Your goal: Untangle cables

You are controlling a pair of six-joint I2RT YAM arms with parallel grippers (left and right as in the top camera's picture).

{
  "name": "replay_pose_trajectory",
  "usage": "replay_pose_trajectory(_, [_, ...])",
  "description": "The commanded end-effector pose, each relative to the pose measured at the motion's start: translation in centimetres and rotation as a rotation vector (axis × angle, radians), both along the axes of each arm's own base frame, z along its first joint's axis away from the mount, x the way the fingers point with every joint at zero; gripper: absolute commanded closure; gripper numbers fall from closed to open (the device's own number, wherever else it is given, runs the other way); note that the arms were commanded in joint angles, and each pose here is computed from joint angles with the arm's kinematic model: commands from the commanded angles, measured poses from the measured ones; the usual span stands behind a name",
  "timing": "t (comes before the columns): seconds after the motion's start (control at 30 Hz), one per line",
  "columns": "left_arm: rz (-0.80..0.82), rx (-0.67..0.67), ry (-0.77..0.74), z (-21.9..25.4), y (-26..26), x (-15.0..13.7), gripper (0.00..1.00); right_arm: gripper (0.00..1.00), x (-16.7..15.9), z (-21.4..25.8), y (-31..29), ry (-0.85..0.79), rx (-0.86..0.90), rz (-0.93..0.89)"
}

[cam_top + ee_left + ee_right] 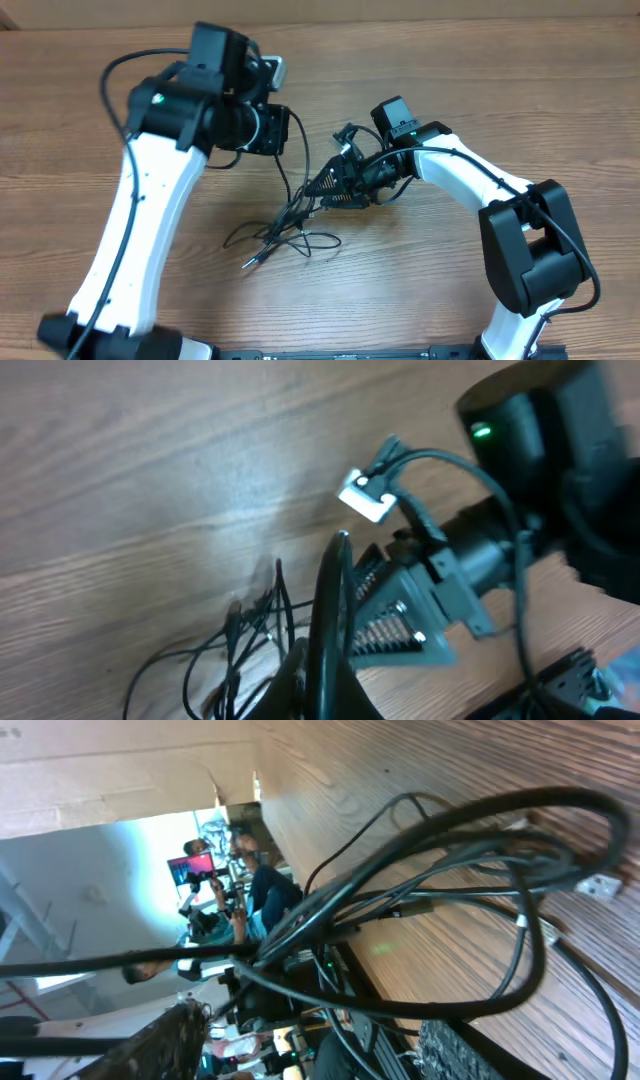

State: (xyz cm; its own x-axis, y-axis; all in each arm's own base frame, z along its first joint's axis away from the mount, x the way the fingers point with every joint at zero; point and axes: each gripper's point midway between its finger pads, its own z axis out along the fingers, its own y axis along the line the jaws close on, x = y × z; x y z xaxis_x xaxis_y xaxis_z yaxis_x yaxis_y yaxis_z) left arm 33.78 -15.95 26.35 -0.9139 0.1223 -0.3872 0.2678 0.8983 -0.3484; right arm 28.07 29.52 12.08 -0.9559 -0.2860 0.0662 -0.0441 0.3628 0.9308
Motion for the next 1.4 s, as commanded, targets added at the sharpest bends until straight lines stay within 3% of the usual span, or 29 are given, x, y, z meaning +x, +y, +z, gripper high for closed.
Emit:
replay_pose_trajectory(0.0, [-0.06,-0.005,0.024,-1.1,-1.3,0.3,0.96,0.33,0.2,0.8,-0.1,-0.045,-0.012,0.0])
replay_pose_trajectory(0.1, [-0.063,0.0,0.034,-2.1,-1.6,1.2,0.96,0.34,-0.3,0.3,-0.7,0.006,-0.055,-0.012])
replay_pose_trajectory(0.37, [-0.081,0.02,0.105,-5.7,-2.8,2.5,0.96,0.32,0.8,-4.4,-7.3,0.074,-0.408,-0.14])
replay_pose_trajectory(0.73, [-0.143,0.052,0.304,-13.2,-5.6,2.2,0.96,0.36,-2.1,-3.1,-11.3,0.123,-0.402,-0.055])
replay_pose_trajectory(0.9, [-0.142,0.05,0.299,-13.8,-5.8,2.7,0.96,0.51,-5.0,1.9,-8.6,0.047,-0.082,0.084])
replay_pose_trajectory(1.03, [-0.137,0.042,0.277,-13.7,-5.8,3.3,0.96,0.53,-7.3,5.8,-7.3,0.008,0.127,0.143])
replay_pose_trajectory(1.37, [0.077,-0.035,0.322,-13.3,-2.8,5.7,0.96,0.57,-7.4,7.0,-2.3,-0.026,0.28,0.164])
